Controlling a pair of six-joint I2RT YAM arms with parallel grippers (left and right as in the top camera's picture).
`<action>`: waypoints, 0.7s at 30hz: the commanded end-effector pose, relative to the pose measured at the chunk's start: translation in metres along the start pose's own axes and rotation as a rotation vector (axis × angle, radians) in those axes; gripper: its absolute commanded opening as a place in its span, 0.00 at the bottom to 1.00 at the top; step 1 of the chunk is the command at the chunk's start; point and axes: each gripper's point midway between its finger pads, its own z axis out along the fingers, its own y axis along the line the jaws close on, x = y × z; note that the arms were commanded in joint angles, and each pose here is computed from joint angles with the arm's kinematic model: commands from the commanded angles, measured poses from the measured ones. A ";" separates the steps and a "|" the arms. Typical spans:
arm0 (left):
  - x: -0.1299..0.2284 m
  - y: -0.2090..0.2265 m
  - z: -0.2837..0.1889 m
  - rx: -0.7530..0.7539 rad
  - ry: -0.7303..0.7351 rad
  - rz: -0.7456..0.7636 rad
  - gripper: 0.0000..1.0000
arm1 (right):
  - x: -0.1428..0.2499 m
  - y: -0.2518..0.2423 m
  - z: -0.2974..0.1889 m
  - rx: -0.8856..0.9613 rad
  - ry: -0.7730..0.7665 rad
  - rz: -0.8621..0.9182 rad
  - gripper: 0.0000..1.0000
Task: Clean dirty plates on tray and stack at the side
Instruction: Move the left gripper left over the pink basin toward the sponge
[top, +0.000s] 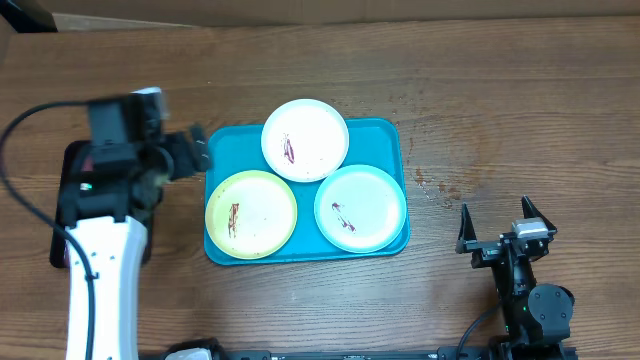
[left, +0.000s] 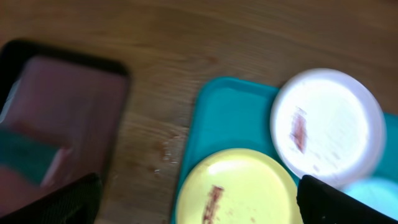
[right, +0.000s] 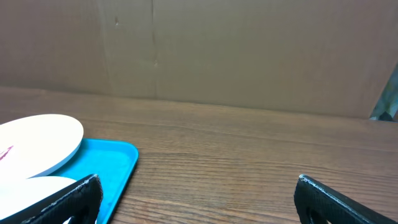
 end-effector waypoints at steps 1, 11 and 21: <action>-0.017 0.065 -0.005 -0.145 -0.063 -0.390 1.00 | 0.002 0.001 0.000 -0.005 -0.002 0.000 1.00; 0.013 0.156 0.015 -0.141 0.053 -0.909 1.00 | 0.002 0.001 0.000 -0.005 -0.002 0.000 1.00; 0.042 0.195 0.084 -0.290 0.170 -1.043 1.00 | 0.002 0.001 0.000 -0.005 -0.002 0.000 1.00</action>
